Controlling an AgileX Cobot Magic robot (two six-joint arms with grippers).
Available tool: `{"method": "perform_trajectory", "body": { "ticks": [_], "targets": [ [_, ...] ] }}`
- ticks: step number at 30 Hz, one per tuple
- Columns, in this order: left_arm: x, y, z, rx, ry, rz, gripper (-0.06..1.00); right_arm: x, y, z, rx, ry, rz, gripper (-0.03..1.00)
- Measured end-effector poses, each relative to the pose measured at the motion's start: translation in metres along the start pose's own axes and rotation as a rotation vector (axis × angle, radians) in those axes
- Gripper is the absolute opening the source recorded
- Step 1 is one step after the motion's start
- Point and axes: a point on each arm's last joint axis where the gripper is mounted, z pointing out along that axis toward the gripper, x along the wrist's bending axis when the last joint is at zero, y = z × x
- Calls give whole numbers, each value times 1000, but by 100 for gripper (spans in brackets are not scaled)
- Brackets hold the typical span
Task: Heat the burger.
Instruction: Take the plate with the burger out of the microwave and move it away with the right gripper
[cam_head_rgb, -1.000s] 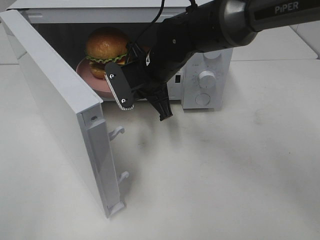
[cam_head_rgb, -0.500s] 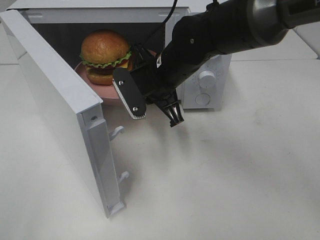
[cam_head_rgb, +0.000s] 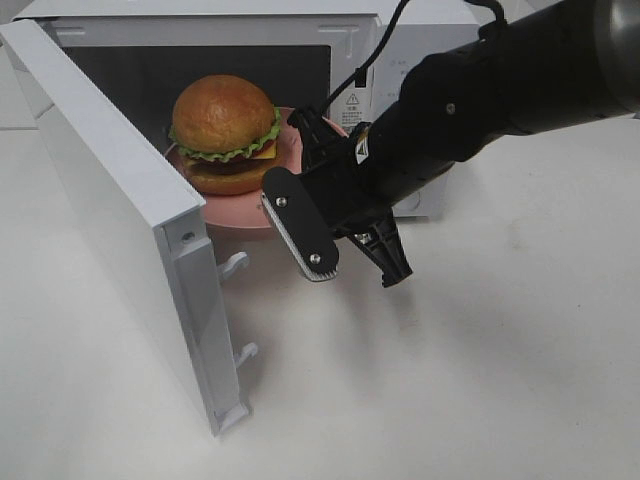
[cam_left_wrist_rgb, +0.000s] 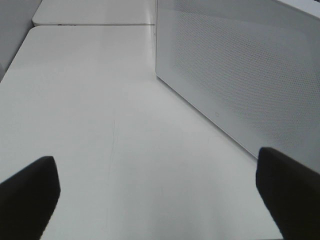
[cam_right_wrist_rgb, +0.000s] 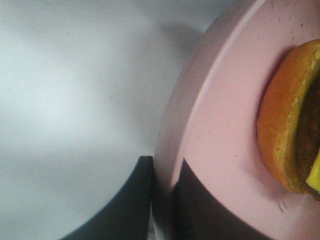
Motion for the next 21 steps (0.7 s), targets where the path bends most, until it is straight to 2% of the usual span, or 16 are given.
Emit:
{"method": "perform_trajectory", "body": {
  "ticks": [21],
  "targets": [
    [0, 0, 0, 0, 0, -1, 99, 49, -3, -57, 4, -5, 12, 10]
  ]
}}
